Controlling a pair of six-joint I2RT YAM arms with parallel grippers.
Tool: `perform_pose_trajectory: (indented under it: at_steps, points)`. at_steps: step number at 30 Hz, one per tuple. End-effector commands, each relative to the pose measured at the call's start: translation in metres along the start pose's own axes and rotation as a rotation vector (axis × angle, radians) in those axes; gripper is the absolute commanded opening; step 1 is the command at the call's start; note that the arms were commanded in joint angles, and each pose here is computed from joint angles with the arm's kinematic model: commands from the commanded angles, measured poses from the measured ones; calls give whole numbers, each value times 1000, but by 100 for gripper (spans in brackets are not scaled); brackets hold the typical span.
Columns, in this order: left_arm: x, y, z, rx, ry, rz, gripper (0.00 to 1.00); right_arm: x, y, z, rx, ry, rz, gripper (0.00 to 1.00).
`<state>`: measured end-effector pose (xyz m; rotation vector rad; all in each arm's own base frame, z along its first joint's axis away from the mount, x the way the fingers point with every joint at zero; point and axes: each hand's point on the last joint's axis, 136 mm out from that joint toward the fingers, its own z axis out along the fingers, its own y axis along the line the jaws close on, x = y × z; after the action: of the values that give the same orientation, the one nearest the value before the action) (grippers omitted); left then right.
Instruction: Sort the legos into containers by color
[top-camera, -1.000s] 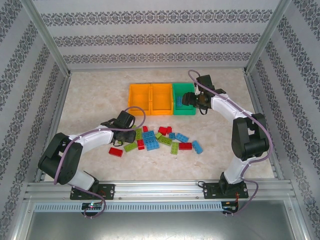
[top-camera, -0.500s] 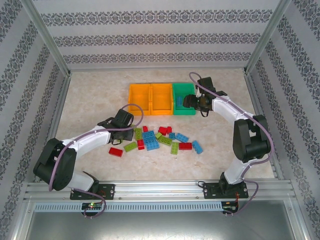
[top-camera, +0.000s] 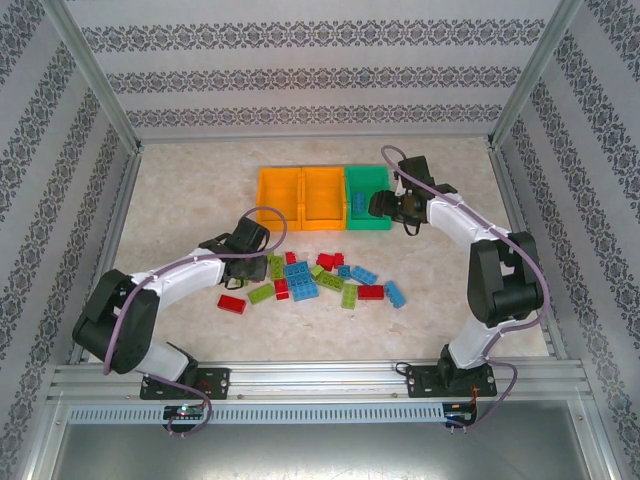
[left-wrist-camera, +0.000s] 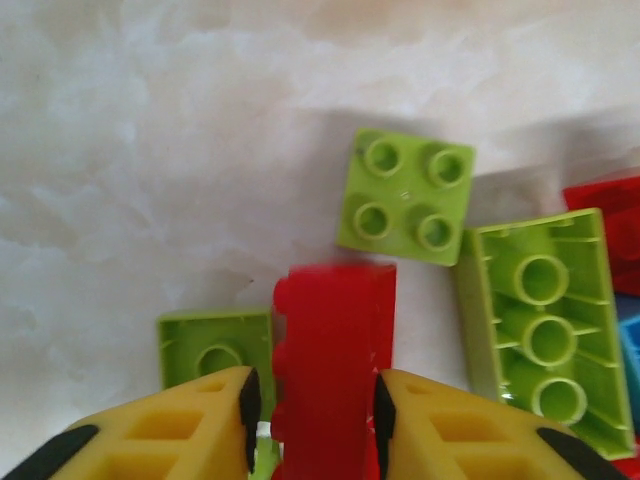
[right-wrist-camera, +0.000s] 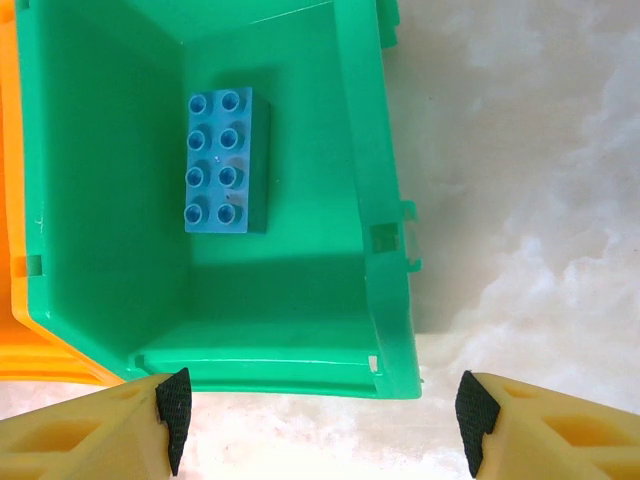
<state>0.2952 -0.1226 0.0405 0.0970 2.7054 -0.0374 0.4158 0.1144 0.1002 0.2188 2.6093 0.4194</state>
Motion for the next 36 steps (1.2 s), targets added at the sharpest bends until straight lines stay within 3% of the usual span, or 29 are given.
perform_pose_trajectory:
  at_steps: [1, 6, 18, 29, 36]
  points:
    - [9, 9, 3, -60, 38, -22, 41, -2, -4, -8, 1, -22, 12, 73]
    - [3, 2, -1, -16, 11, -40, 44, 1, -7, -9, 3, -21, 18, 73]
    - [-1, -8, 1, 33, 1, -51, 35, 1, -8, -6, -8, -19, 35, 73]
    - [0, -8, 10, 13, 32, -41, 41, 1, -11, -9, -12, -22, 43, 73]
    - [-10, -5, -2, 3, -20, -56, 30, 1, -12, -14, -13, -29, 50, 73]
